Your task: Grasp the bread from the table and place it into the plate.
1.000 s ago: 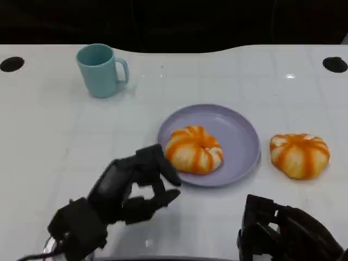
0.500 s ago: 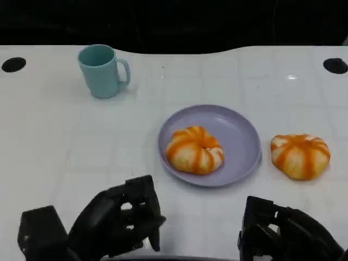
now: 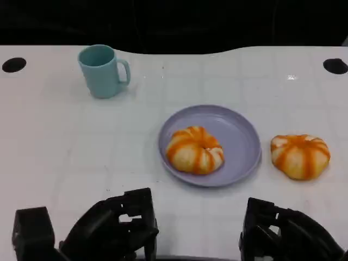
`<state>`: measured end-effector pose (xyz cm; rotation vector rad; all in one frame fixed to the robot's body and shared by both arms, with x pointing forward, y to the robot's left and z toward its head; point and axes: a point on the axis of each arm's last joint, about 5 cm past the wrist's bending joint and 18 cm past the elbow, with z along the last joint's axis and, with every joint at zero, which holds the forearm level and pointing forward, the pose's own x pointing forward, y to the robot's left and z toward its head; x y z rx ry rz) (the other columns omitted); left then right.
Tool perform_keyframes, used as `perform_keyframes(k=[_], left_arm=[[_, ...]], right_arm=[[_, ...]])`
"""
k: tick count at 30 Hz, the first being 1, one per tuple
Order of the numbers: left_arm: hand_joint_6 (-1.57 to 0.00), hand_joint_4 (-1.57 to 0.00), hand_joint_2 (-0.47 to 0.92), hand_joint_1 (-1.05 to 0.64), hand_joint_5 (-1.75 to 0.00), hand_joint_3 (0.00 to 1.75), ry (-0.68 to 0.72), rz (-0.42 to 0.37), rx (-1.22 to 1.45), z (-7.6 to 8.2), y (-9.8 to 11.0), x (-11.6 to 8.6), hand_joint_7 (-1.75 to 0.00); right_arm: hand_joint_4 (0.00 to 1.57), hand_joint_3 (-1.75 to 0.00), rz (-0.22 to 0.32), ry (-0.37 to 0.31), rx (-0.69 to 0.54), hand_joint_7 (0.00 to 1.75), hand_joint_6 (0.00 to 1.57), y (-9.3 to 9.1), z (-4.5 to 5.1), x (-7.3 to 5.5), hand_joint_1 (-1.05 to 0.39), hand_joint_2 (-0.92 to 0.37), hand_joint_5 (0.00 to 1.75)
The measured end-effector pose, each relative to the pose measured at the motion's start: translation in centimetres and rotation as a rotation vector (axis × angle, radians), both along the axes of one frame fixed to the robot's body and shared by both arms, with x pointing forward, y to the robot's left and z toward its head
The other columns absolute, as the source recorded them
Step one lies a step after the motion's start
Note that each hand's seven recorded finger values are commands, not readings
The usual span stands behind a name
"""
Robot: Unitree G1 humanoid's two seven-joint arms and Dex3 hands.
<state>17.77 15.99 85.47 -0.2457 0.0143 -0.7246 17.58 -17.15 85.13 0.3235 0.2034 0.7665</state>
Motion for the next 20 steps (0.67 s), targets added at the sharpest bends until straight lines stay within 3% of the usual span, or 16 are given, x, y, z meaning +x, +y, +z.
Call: perform_keyframes(k=[20], left_arm=[[-0.63,-0.83,0.92,-0.69,-1.75,0.30,0.017,0.009,-0.053,-0.41,-0.52,0.13,-1.75]], right_arm=[[0.60,-0.47,0.002,0.000,-0.002,1.74,0.39,0.05,-0.02,0.33,-0.52,-0.92,1.75]])
